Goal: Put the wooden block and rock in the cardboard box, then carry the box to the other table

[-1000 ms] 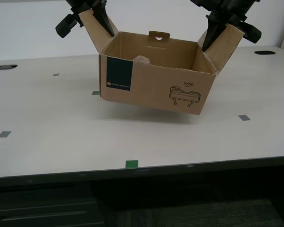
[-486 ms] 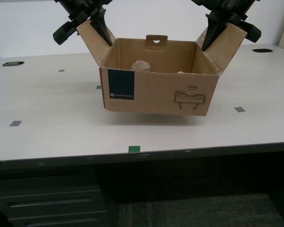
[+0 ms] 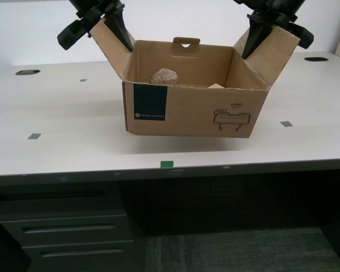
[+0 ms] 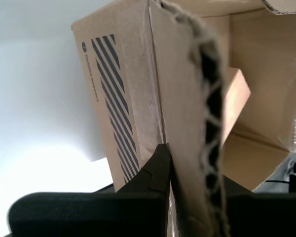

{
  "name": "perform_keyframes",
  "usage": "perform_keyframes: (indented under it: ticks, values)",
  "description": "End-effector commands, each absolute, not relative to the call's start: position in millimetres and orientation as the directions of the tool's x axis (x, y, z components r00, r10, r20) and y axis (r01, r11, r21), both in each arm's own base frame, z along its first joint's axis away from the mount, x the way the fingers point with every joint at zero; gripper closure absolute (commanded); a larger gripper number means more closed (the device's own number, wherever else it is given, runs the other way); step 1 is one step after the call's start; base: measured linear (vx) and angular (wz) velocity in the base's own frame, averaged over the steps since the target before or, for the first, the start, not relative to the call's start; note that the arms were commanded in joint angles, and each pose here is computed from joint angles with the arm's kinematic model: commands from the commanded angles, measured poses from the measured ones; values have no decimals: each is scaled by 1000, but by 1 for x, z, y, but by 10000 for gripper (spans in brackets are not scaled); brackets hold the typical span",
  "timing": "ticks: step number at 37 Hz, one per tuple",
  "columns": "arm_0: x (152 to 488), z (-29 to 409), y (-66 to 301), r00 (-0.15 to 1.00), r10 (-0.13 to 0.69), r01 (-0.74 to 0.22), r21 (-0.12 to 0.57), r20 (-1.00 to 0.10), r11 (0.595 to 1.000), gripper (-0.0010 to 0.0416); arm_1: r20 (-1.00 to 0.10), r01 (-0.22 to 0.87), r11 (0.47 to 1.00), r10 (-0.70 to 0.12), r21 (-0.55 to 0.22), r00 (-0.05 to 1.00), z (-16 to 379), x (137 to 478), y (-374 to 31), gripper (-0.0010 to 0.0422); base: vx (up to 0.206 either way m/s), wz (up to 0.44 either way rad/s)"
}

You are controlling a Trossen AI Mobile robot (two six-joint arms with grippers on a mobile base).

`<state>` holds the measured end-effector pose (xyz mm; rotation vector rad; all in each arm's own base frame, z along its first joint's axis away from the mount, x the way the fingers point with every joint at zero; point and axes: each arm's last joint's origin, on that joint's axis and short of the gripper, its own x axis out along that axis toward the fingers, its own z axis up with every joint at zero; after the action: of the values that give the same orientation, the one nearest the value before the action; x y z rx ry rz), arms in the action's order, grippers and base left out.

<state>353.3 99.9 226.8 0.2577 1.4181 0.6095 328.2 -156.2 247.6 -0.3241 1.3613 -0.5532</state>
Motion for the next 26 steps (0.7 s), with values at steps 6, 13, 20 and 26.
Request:
perform_keyframes:
  ticks: [6,13,20,26]
  values:
    - [351,232,100,39,550,-254,524,-834,813,407,-831,190,830,-548,-525,96,248,325,-160,414,-110,-19]
    - [350,236,100,49,552,-256,524,-832,812,407,-832,170,832,-547,-528,92,248,324,-162,414,-125,-36]
    - [350,236,100,51,553,-257,524,-832,812,407,-833,173,833,-546,-526,96,248,324,-163,414,-147,-55]
    - [350,236,100,51,553,-255,524,-832,812,407,-837,168,839,-537,-517,102,248,324,-162,414,-161,-55]
